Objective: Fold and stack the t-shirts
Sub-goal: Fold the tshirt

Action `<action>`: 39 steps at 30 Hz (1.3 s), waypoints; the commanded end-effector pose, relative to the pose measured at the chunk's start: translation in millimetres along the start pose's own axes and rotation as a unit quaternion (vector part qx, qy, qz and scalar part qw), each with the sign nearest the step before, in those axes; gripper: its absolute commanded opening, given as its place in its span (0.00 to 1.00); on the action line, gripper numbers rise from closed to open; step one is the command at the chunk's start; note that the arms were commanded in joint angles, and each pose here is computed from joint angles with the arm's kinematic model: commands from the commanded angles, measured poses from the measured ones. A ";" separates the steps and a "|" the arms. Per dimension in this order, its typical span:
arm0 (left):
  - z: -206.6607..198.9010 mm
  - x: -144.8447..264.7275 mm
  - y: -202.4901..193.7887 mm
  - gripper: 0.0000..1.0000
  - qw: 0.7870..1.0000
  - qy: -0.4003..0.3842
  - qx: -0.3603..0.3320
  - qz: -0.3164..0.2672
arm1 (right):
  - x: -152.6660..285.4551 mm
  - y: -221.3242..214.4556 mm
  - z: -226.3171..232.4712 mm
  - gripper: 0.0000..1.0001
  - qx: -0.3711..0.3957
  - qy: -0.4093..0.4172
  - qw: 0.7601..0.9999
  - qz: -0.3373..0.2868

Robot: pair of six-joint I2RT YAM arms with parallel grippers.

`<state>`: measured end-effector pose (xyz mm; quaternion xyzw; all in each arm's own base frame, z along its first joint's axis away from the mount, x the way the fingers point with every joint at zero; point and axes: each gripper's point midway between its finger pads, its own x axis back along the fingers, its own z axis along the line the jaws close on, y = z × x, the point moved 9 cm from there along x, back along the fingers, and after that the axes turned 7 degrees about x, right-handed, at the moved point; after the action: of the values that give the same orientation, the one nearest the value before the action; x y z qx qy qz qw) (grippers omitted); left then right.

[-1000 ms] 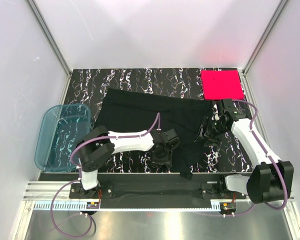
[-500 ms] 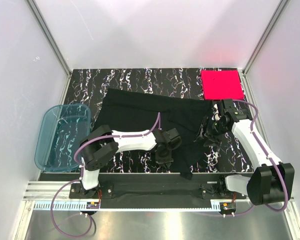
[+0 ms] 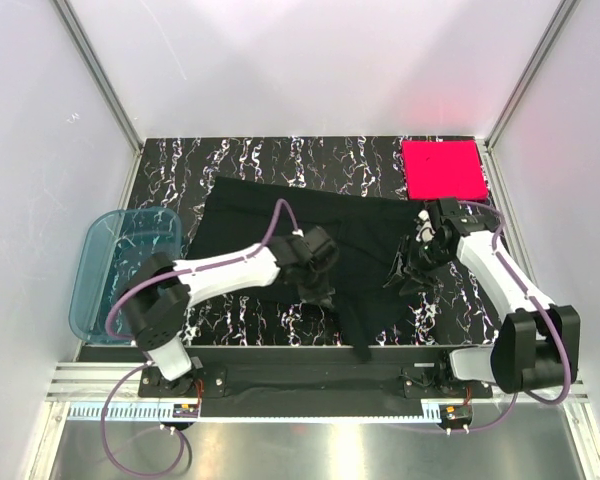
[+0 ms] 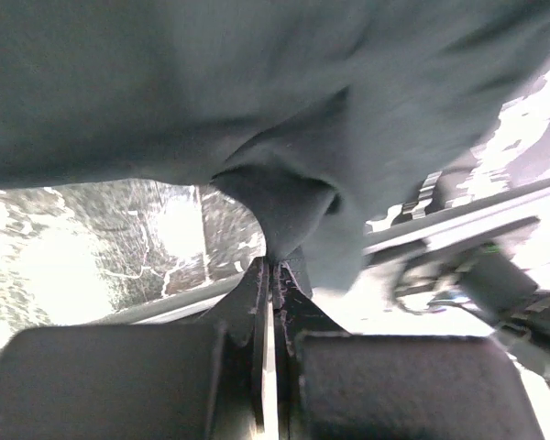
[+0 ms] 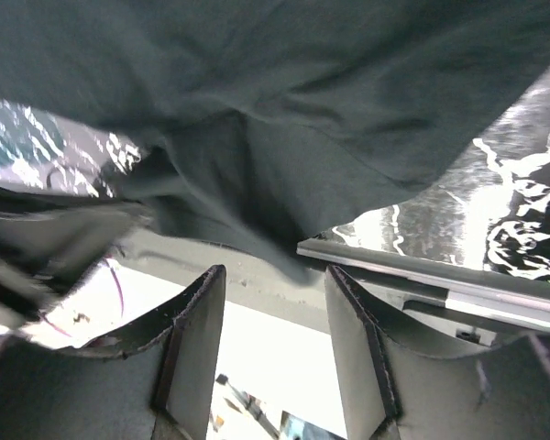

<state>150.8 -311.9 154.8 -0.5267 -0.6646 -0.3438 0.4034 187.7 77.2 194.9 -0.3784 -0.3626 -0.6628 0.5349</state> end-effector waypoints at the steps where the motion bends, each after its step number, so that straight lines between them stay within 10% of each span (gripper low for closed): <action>1: -1.4 16.1 13.1 0.00 0.999 -0.041 0.005 -0.017 | -3.0 2.1 11.8 0.54 0.034 0.044 0.998 0.021; 18: 19.1 -10.3 78.2 0.00 0.998 -0.031 0.062 -0.011 | -33.2 -23.6 67.6 0.46 0.174 0.052 0.980 0.079; 32: 40.0 -34.1 96.9 0.00 0.997 -0.022 0.073 0.014 | -97.2 -81.3 116.2 0.61 0.298 -0.068 0.951 -0.047; 39: 45.9 -39.4 99.5 0.00 0.995 -0.033 0.086 0.027 | -124.7 -109.9 113.0 0.42 0.330 -0.106 0.935 -0.077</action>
<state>239.4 -265.1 100.8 -0.5046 -0.6840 -0.2656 0.4549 107.8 244.4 138.6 -0.2185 -0.6123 -0.4793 0.5896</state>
